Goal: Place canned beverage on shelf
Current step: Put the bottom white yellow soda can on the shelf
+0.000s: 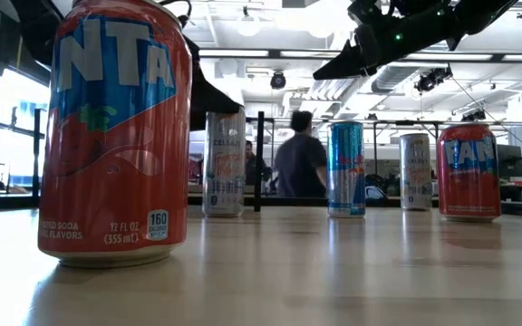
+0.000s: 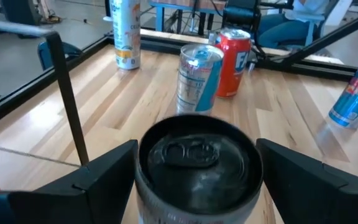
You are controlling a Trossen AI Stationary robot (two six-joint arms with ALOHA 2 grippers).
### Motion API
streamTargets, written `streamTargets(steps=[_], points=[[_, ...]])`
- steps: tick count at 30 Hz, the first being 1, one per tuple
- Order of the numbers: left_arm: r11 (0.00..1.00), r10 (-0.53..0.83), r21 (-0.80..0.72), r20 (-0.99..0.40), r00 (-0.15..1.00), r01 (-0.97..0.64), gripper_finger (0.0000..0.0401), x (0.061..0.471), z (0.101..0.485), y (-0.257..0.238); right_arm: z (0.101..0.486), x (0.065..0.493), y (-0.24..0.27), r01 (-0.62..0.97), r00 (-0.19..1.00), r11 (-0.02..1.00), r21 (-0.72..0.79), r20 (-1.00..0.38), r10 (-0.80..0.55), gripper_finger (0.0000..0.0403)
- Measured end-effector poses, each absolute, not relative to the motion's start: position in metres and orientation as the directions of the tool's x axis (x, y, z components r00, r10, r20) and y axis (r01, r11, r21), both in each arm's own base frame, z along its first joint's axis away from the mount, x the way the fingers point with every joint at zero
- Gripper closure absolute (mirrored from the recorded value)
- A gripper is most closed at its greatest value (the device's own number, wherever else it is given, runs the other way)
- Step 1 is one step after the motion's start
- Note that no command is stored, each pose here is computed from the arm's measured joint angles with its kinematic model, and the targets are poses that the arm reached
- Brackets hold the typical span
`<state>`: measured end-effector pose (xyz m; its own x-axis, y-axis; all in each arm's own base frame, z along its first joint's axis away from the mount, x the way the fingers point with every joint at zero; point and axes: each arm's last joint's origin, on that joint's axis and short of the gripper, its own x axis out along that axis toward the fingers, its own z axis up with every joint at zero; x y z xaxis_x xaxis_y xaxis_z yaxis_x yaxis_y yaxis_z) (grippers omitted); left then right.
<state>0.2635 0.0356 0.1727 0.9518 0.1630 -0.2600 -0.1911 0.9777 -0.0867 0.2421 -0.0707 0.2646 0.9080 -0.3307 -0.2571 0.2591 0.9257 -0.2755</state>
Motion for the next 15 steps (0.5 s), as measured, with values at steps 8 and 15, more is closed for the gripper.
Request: streamTargets(steps=[8,15], points=[[0.979,0.165,-0.066,-0.284,0.945,-0.191,0.0157,0.26,0.175,0.037,0.264,0.242,-0.071,0.258,0.907,0.926,-0.276,-0.262,-0.331,0.0403],[0.984,0.161,-0.022,-0.296,0.941,-0.175,0.0161,0.243,0.193,0.049,0.263,0.242,-0.071,0.256,0.905,0.926,-0.278,-0.268,-0.33,0.0403]])
